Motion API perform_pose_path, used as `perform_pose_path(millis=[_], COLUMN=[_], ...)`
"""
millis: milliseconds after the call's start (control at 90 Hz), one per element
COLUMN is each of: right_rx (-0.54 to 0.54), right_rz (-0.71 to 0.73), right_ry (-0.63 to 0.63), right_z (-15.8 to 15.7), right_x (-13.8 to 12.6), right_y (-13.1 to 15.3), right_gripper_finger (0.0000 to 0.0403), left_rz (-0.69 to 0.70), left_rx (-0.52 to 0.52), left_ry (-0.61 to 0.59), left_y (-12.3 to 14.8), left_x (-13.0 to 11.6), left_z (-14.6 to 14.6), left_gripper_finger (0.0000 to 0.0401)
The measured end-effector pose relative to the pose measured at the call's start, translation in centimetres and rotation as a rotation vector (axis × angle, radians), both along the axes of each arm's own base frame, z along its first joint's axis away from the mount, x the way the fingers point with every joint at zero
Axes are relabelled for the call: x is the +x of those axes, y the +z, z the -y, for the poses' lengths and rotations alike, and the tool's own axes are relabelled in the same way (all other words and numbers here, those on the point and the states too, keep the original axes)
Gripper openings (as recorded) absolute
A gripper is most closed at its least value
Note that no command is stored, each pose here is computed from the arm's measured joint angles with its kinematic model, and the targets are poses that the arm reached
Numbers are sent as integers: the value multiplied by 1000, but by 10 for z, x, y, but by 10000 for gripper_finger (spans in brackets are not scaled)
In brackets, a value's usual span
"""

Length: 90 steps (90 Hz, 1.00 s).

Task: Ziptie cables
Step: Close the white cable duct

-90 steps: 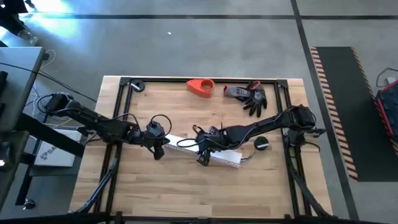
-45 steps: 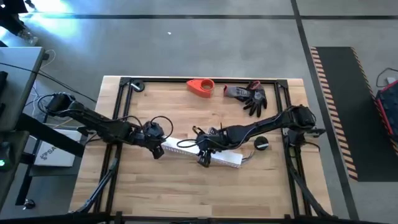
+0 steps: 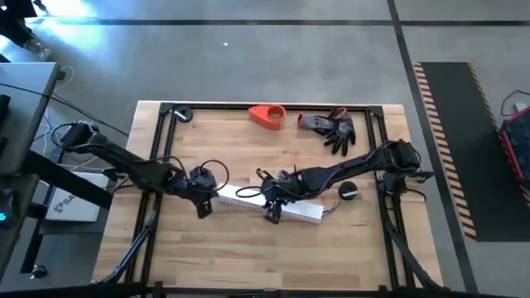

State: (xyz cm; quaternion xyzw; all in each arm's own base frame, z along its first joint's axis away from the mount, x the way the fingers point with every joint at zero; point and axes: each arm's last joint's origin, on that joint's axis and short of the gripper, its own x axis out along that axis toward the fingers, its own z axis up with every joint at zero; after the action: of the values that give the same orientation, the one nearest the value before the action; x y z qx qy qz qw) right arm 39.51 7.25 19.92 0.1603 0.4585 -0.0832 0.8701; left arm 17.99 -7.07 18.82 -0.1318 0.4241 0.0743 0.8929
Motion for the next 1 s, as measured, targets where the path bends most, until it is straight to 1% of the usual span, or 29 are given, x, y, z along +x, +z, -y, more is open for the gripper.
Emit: perform_pose_path(millis=[67, 156, 300, 478, 567, 689, 767, 833, 944, 1000], right_rx=[-3, -2, -4, -4, -3, -15, -24, -41, -68, -85], right_rz=[0, 2, 3, 3, 2, 1, -1, -5, -1, 7], right_ry=[-2, -3, 0, 1, 3, 17, 24, 37, 65, 76], right_z=[1, 1, 1, 1, 0, -1, -1, -2, -2, -2], right_x=[0, 0, 0, 0, 0, 0, 0, -1, -2, -4], right_y=[0, 0, 0, 0, 0, 0, 0, 0, 3, 8], right_gripper_finger=[206, 206, 206, 206, 206, 206, 206, 206, 206, 206], left_rz=[-6, -1, -14, -61, -80, -59, -43, -32, -47, -65], left_rx=[-14, -15, 65, 128, 184, 257, 282, 270, 206, 193], left_ry=[-37, -46, 18, 40, 92, 163, 198, 198, 139, 110], left_y=[-1, -5, -17, -37, -47, -55, -56, -55, -49, -47], left_x=[-3, -4, -2, 8, 11, 13, 14, 15, 10, 5], left_z=[8, 19, 26, 31, 30, 29, 28, 28, 33, 35], left_gripper_finger=[0, 0, 0, 0, 0, 0, 0, 0, 0, 1])
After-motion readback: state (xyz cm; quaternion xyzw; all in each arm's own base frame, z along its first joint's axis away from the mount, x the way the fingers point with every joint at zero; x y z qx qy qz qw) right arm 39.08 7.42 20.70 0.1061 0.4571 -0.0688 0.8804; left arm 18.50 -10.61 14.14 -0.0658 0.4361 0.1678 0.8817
